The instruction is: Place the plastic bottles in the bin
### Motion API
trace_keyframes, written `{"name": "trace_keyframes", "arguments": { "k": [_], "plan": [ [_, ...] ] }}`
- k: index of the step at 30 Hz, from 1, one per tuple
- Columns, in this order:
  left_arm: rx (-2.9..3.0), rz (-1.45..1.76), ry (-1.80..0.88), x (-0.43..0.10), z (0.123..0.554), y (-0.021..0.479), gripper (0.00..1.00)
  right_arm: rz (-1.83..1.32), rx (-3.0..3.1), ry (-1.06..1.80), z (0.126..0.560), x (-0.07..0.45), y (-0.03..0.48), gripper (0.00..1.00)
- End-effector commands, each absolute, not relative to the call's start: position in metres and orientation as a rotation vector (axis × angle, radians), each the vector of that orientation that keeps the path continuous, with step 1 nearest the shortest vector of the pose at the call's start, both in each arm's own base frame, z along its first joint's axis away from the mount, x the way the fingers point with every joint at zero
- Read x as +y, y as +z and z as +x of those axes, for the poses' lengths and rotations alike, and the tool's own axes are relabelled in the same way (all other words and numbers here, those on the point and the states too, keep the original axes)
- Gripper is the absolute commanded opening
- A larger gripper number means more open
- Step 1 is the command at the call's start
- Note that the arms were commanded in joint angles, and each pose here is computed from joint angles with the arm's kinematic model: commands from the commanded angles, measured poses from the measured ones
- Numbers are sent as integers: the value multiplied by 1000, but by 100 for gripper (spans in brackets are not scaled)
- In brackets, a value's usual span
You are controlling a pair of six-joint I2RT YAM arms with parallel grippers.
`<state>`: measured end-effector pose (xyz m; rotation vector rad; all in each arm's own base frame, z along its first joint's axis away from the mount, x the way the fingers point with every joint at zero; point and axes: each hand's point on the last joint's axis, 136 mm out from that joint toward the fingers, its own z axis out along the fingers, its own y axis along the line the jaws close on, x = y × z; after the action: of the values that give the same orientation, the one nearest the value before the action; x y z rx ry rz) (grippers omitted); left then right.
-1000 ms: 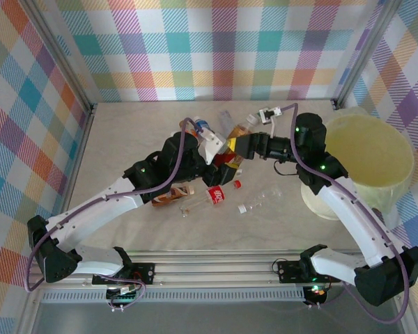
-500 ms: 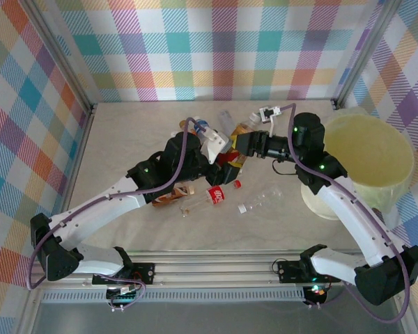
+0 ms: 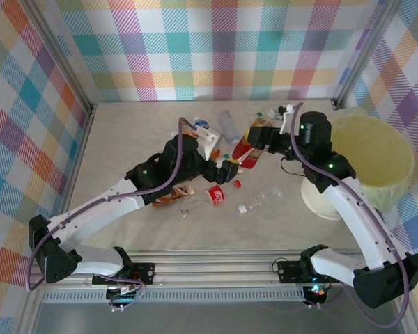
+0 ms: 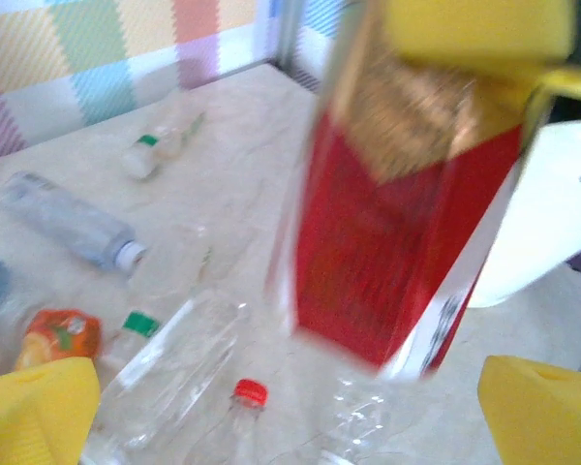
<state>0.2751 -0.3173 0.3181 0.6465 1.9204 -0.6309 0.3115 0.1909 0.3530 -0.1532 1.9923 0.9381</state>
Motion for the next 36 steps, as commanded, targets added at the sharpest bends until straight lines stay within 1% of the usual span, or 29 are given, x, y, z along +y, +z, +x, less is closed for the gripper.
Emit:
{"name": "trace_keyframes", "arguments": {
  "k": [1, 4, 12, 17, 22, 30, 36],
  "plan": [
    [1928, 420, -518, -275, 293, 327, 100, -92, 1872, 736, 319, 154, 391, 52],
    [1974, 299, -475, -250, 300, 319, 100, -43, 1843, 598, 328, 130, 400, 51],
    [1980, 84, -427, -208, 308, 311, 100, 38, 1754, 332, 341, 72, 441, 49],
    [2001, 36, -377, -194, 308, 305, 100, 145, 1779, 185, 354, 26, 442, 47],
    [2011, 23, -345, -184, 305, 298, 100, 224, 1816, 67, 350, -15, 444, 47],
    [2004, -49, -412, -178, 306, 291, 100, 361, 1915, -237, 330, -78, 414, 47],
    [1989, -115, -372, -166, 308, 283, 100, 465, 2069, -328, 319, -106, 362, 48]
  ]
}}
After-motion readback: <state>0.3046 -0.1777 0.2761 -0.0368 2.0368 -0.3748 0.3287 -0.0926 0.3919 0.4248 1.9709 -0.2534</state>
